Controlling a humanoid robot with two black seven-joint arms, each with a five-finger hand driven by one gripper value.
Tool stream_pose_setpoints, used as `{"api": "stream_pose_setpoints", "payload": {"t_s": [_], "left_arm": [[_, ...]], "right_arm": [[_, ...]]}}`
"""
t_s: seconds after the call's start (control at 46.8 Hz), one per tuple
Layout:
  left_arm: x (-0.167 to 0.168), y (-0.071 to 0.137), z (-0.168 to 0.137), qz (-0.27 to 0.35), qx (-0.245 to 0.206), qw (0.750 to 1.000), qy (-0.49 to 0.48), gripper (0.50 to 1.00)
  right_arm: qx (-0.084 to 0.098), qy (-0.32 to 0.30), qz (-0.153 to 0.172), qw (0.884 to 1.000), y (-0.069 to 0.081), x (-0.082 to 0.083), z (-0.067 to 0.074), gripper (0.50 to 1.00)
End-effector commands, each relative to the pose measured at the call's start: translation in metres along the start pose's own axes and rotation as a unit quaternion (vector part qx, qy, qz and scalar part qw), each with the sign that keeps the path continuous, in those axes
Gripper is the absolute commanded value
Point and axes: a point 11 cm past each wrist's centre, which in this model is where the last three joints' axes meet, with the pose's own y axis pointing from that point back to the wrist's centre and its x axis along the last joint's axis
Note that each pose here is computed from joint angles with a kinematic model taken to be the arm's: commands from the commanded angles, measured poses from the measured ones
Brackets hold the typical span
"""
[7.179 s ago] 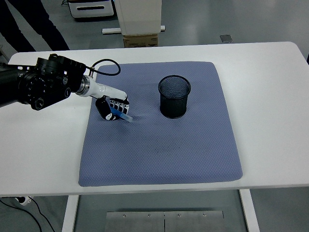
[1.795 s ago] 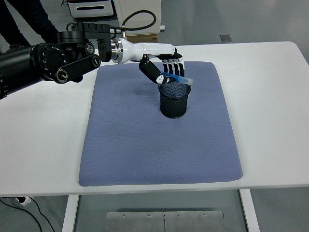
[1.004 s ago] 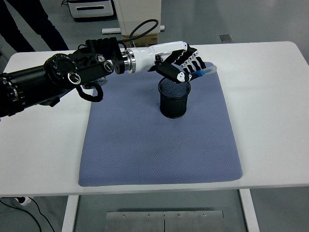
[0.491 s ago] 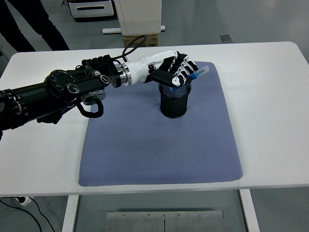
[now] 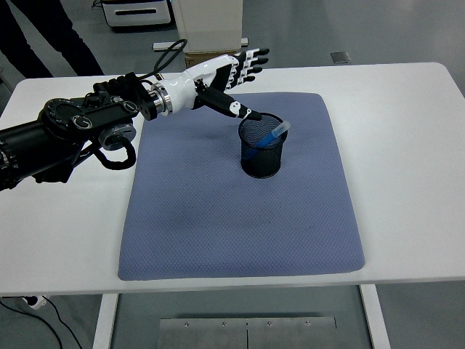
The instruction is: Left hand places marker in pen holder
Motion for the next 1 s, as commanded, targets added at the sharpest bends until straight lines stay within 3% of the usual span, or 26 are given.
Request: {"api": "stream_pose_setpoints", "payload": {"t_s": [0.0, 0.278, 0.385, 0.598, 0.833, 0.983], "left_arm": [[0.016, 0.007, 0.006, 0.029, -0.021, 0.999, 0.024, 1.0], [0.056, 0.035, 0.01, 0.114, -0.073, 0.987, 0.091, 1.0], [0.066, 0.047, -0.011, 0.149, -0.058, 0.983, 0.095, 1.0], [0.099, 0.092, -0.065, 0.255, -0.024, 0.959, 0.121, 1.0], [0.124, 0.153, -0.1, 0.343, -0.056, 0.911, 0.221, 1.0], [0.127, 0.158, -0.102, 0.352, -0.062, 0.905, 0.229, 1.0]], "right_arm": [[0.0, 0.0, 0.0, 1.0, 0.0, 0.0, 0.0, 1.0], [0.0, 0.0, 0.001, 1.0, 0.0, 0.0, 0.0, 1.0], [0.0, 0.0, -0.001, 1.0, 0.0, 0.0, 0.0, 1.0], [0.0, 0.0, -0.001, 1.0, 0.0, 0.0, 0.0, 1.0], [0.0, 0.0, -0.001, 1.0, 0.0, 0.0, 0.0, 1.0], [0.0, 0.0, 0.0, 1.0, 0.0, 0.0, 0.0, 1.0]]}}
